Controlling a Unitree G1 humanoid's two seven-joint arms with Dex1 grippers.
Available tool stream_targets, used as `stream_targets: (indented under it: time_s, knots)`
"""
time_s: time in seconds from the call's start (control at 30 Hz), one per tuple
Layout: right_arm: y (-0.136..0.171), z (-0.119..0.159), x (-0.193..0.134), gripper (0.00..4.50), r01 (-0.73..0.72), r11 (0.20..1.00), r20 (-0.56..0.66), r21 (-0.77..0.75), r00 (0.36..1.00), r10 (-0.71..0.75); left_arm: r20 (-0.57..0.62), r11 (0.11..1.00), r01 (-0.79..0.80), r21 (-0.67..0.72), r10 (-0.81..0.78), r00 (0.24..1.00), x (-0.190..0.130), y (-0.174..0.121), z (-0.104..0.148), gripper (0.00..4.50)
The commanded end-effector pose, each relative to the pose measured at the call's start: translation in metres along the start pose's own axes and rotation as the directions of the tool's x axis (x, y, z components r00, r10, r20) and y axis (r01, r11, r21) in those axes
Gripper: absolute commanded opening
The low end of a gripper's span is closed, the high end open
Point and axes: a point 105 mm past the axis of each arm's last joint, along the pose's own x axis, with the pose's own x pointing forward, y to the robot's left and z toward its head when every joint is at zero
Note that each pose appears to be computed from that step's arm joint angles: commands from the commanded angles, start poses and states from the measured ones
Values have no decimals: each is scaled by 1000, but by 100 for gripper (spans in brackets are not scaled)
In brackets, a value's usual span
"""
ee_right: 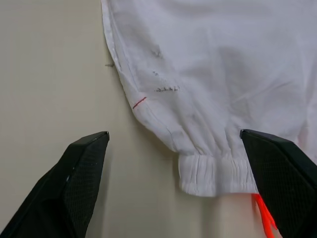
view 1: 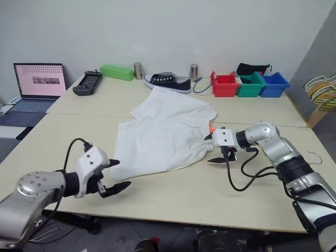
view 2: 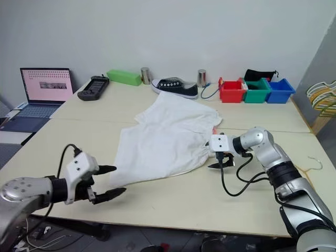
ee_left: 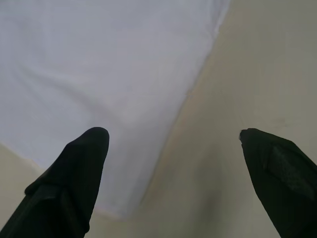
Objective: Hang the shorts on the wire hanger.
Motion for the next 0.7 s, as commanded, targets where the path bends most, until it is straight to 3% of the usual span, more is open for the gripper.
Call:
stream_targets:
  time_s: [0.03, 0.33, 0.53, 0.7]
  knots:
    - [-14, 0, 3, 449, 20, 996, -32, -86, 999, -23, -18, 995, -41, 86, 43, 999, 11, 10, -10, 450]
    - [-23, -8, 19, 449, 9, 995, -82, -101, 996, -17, -17, 997, -64, 46, 65, 998, 29, 29, -33, 450]
    - [-26, -15, 22, 336, 25, 997, -102, -77, 994, -33, -9, 999, -16, 28, 17, 1000, 36, 28, -36, 343]
    - [-26, -15, 22, 208, 27, 997, -92, -73, 995, -33, -14, 999, -29, 40, 30, 999, 39, 37, -37, 229]
